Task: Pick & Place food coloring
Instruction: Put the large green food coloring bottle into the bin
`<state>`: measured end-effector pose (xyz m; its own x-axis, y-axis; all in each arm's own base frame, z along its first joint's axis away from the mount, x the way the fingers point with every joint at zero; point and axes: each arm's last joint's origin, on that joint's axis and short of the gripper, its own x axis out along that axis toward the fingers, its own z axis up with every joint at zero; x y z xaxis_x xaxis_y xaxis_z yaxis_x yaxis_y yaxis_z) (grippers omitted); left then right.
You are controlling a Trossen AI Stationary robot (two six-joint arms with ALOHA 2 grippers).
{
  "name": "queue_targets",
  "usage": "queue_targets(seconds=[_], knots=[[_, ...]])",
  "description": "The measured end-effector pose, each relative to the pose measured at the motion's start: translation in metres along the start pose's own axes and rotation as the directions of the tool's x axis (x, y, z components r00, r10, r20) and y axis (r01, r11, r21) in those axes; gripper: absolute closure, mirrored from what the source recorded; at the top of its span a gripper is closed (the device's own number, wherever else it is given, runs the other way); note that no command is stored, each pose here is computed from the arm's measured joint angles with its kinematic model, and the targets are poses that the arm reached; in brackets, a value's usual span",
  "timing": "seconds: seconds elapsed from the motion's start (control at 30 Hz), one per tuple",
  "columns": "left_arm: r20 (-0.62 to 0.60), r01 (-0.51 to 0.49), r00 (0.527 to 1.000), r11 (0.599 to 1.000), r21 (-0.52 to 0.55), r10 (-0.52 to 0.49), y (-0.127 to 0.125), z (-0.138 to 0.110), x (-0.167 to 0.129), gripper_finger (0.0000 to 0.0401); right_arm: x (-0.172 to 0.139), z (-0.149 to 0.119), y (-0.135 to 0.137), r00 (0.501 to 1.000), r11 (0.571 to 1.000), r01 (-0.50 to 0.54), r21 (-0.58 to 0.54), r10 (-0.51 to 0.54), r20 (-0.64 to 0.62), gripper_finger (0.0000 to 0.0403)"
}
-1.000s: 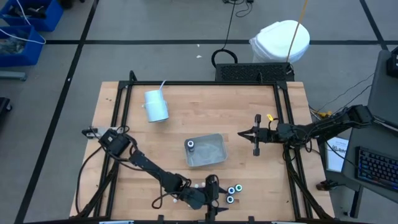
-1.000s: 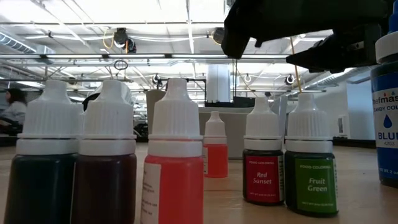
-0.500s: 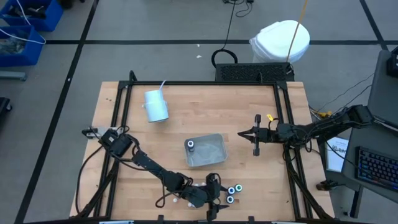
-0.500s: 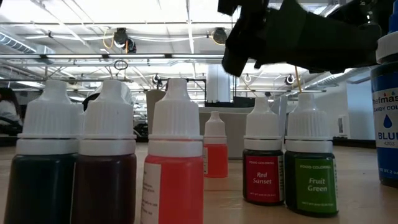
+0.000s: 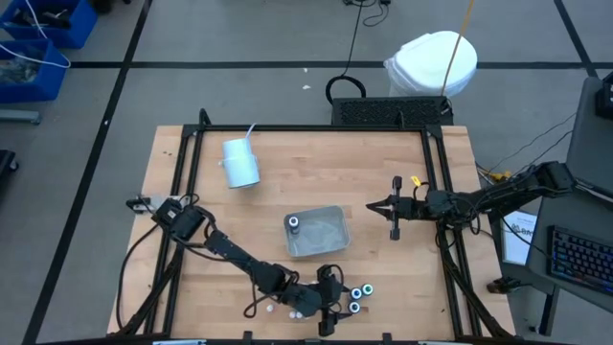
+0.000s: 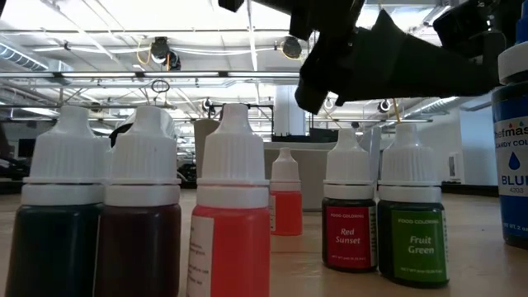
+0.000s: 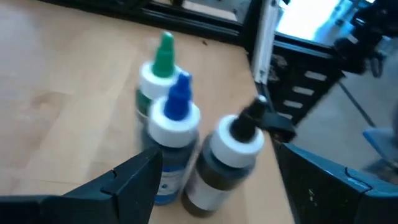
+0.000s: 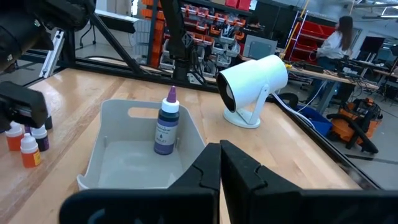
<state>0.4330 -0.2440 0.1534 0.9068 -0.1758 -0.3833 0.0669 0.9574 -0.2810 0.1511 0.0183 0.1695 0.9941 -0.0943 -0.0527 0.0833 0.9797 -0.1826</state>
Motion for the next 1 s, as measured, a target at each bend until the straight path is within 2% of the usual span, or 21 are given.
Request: queue_targets(seconds=[0.1, 0.17, 0.23, 0.33, 0.4, 0.5, 0.57, 0.6, 0.7, 0.77, 0.87, 1.0], knots=[[-0.051, 0.077, 0.996, 0.997, -0.005, -0.077, -0.004, 0.007, -0.007, 0.008, 0.0, 0.0, 0.0, 1.0, 1.0, 0.0, -0.001, 0.0, -0.002, 0.0403], [-0.072, 0.084, 0.994, 0.996, 0.004, -0.083, -0.008, 0.02, -0.019, 0.008, 0.0, 0.0, 0.0, 1.0, 1.0, -0.001, -0.001, 0.001, -0.002, 0.0403], [-0.094, 0.043, 0.995, 0.998, 0.037, -0.039, -0.01, 0.034, -0.035, 0.008, 0.0, 0.0, 0.0, 1.0, 1.0, -0.001, -0.001, 0.001, -0.002, 0.0403], [-0.121, -0.126, 0.982, 0.981, 0.148, 0.144, -0.012, 0.054, -0.07, 0.008, 0.0, 0.0, 0.0, 1.0, 1.0, -0.003, -0.002, 0.003, -0.002, 0.0403], [-0.082, -0.279, 0.949, 0.931, 0.235, 0.305, -0.015, 0.071, -0.105, 0.008, 0.0, 0.0, 0.0, 1.0, 1.0, -0.005, -0.003, 0.005, -0.004, 0.0403], [0.047, -0.496, 0.861, 0.814, 0.301, 0.507, -0.017, 0.095, -0.161, 0.008, 0.0, -0.001, 0.0, 1.0, 1.0, -0.006, -0.006, 0.006, -0.009, 0.0403], [0.082, -0.564, 0.817, 0.762, 0.317, 0.57, -0.011, 0.097, -0.19, 0.008, 0.0, -0.001, 0.0, 1.0, 1.0, -0.006, -0.009, 0.006, -0.008, 0.0403], [0.086, -0.576, 0.809, 0.754, 0.314, 0.582, -0.007, 0.095, -0.201, 0.0082, 0.0, -0.001, 0.0, 1.0, 1.0, -0.006, -0.013, 0.006, -0.009, 0.0403], [0.057, -0.567, 0.814, 0.77, 0.292, 0.578, 0.012, 0.08, -0.227, 0.0104, 0.0, -0.001, 0.0, 1.0, 1.0, -0.006, -0.024, 0.006, -0.009, 0.0403], [0.009, -0.537, 0.831, 0.797, 0.276, 0.556, 0.027, 0.062, -0.238, 0.0136, 0.0, -0.001, 0.0, 1.0, 1.0, -0.007, -0.028, 0.007, -0.009, 0.0403], [-0.089, -0.446, 0.871, 0.854, 0.27, 0.483, 0.048, 0.027, -0.241, 0.0203, 0.0, -0.001, 0.0, 1.0, 1.0, -0.007, -0.028, 0.007, -0.009, 0.0403], [-0.072, -0.301, 0.94, 0.909, 0.289, 0.334, 0.064, 0.002, -0.236, 0.0311, 0.0, -0.001, 0.0, 1.0, 1.0, -0.009, -0.025, 0.009, -0.008, 0.0403]])
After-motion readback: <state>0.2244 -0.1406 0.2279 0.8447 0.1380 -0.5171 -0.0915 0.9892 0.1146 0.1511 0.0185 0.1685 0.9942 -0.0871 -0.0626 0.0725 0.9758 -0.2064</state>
